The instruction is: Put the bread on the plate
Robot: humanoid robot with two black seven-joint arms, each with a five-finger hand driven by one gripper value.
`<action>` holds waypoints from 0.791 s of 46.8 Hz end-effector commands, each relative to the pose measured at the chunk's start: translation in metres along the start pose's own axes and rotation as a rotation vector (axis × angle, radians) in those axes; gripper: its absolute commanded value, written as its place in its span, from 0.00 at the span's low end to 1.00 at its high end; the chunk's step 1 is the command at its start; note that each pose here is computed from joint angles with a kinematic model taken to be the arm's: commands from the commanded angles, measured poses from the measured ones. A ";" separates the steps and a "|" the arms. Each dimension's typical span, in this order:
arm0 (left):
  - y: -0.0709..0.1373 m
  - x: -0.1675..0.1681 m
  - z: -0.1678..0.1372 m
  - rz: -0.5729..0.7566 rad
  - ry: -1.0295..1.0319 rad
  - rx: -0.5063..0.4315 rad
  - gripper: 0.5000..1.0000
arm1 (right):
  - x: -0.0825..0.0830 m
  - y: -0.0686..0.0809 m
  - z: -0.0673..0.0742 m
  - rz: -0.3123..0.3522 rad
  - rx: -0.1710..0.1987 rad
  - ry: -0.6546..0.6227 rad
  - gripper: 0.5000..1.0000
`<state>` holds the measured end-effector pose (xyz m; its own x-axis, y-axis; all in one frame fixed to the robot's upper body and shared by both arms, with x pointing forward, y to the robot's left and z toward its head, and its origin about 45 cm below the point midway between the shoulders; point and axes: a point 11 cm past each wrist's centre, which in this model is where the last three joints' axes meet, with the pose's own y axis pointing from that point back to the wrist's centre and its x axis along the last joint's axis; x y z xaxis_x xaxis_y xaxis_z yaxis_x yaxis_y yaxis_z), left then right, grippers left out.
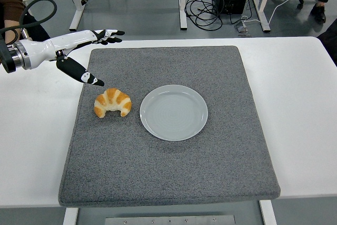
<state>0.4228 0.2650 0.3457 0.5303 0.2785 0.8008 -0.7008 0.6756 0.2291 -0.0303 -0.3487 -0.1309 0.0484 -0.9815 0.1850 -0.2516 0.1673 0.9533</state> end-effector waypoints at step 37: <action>-0.011 -0.082 -0.052 0.070 -0.129 0.040 0.93 | 0.000 0.000 0.001 -0.001 -0.001 -0.002 1.00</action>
<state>0.4101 0.2687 0.2531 0.4150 0.2312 0.8800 -0.7494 0.6354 0.1864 -0.0309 -0.3482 -0.1310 0.0466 -0.9819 0.1836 -0.2507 0.1665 0.9536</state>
